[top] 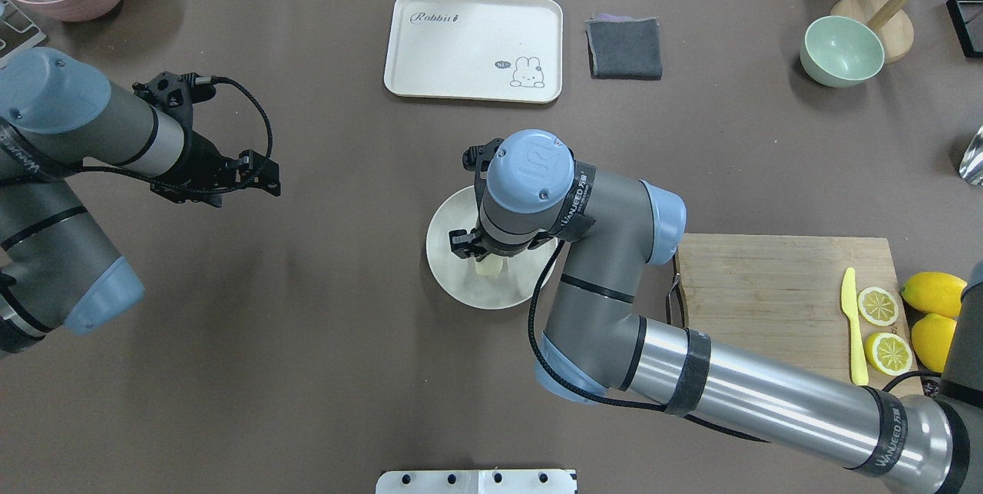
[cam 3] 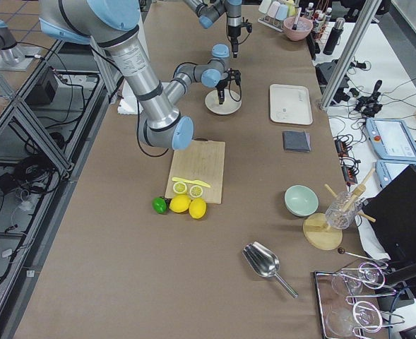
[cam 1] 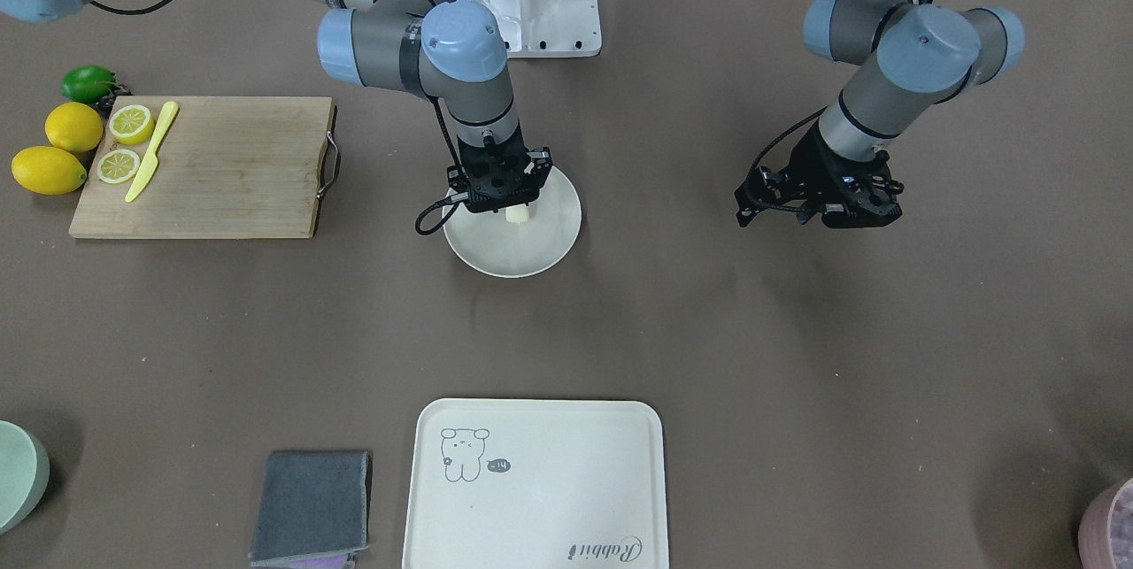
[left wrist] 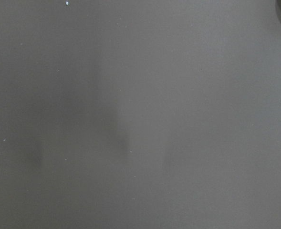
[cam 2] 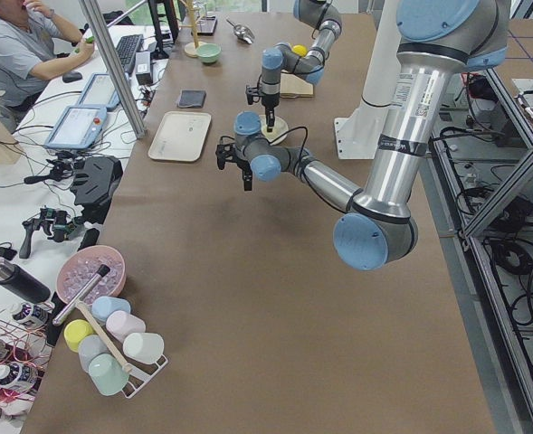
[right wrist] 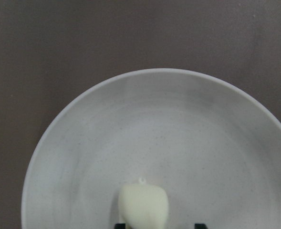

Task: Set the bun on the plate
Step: 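Open the right gripper to release the bun and withdraw both arms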

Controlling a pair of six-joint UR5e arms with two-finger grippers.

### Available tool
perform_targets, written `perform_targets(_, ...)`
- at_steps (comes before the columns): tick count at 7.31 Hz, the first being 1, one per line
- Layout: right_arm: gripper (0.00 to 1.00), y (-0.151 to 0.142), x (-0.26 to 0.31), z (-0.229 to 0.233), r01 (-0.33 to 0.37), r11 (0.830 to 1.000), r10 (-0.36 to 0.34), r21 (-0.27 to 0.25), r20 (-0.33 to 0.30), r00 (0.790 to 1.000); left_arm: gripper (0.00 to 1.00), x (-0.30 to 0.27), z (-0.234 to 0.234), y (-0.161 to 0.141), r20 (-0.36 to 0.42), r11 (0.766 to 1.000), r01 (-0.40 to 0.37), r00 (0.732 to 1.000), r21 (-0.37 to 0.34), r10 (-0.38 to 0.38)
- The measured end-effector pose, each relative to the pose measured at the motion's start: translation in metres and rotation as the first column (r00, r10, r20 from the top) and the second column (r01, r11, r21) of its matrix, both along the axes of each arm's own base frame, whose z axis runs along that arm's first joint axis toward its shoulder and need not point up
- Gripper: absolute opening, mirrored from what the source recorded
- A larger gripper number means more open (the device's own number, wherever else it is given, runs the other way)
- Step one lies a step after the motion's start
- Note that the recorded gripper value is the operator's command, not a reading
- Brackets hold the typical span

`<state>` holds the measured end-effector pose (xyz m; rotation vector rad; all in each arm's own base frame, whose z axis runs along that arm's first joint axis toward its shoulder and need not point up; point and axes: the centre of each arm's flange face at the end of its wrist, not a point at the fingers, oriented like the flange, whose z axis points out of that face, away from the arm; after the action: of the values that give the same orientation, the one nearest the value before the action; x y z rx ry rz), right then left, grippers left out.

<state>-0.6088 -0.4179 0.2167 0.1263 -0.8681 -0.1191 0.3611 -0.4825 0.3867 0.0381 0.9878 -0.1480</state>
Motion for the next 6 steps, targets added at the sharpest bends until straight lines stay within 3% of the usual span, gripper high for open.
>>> perform_targets(3,1.0,-0.022,0.036,0.002,-0.025,1.0,0.026,-0.017,0.017,1.0,0.97,-0.013,0.003,-0.004,0.001,1.0,0.012,1.0,-0.005,-0.012)
perform_targets(5,1.0,-0.059,0.142,0.025,-0.045,0.996,0.049,-0.082,0.057,0.997,0.97,-0.106,0.037,-0.014,0.011,0.999,0.028,1.0,0.02,-0.028)
perform_targets(6,1.0,-0.075,0.208,0.046,-0.043,0.996,0.047,-0.08,0.048,0.998,0.97,-0.184,0.077,-0.014,0.044,0.996,0.007,0.999,0.084,-0.011)
